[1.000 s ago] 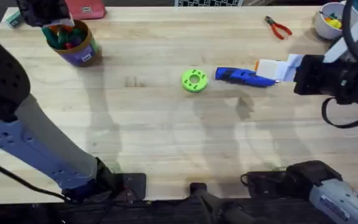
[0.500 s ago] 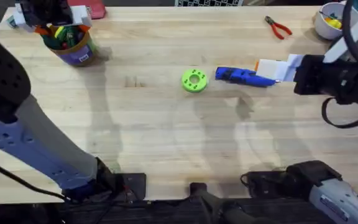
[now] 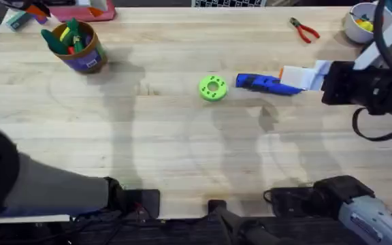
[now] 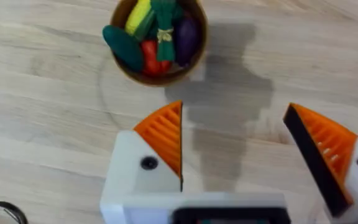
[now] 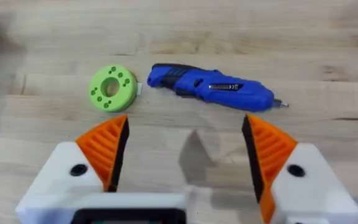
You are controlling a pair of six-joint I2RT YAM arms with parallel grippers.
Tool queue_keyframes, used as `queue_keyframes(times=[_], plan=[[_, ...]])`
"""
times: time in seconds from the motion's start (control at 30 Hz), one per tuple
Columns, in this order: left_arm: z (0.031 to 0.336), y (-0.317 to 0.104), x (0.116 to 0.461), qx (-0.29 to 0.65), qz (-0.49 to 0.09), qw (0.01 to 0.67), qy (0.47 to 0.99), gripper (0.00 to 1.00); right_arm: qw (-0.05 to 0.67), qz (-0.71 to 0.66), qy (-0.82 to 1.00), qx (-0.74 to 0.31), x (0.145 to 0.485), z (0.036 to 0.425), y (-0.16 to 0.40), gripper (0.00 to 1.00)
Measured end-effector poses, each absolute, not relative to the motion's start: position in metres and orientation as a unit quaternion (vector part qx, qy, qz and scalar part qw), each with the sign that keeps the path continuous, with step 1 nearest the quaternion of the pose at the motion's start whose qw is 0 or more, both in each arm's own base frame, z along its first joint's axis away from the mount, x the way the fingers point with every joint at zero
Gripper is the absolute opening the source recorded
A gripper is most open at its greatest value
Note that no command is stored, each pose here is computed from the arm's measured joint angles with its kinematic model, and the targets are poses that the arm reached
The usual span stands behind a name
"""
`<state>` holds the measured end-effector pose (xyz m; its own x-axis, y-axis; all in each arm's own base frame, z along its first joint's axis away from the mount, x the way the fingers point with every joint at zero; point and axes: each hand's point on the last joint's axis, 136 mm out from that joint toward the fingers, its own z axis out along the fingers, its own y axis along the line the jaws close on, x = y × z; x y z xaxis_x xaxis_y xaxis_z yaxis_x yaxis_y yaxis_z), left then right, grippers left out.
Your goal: Pick up the gripper from the table and insert it into the empty holder that is missing its gripper. Then pick up a screw, insert it into the mounting hole, and use the screwdriver to tighten it. Finally, clean up the table by picking up the vegetable and placing it into the bucket.
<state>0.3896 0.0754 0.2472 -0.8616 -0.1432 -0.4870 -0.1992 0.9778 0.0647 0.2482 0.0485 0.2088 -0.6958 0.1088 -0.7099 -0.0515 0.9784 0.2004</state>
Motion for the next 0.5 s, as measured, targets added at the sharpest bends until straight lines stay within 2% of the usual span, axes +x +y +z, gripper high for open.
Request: queue_keyframes(times=[0.1,0.37,0.5], plan=[[0.247,0.062,0.374,-0.078,0.048,0.245,0.965,0.985,0.38,0.101,0.919,0.016,0.245,0.205,0.048,0.994],[0.197,0.02,0.307,-0.052,0.02,0.201,0.978,0.987,0.364,0.099,0.926,0.017,0.239,0.199,0.047,0.993],[0.186,0.004,0.275,-0.033,0.013,0.198,0.979,0.986,0.358,0.098,0.928,0.017,0.236,0.197,0.047,0.994]])
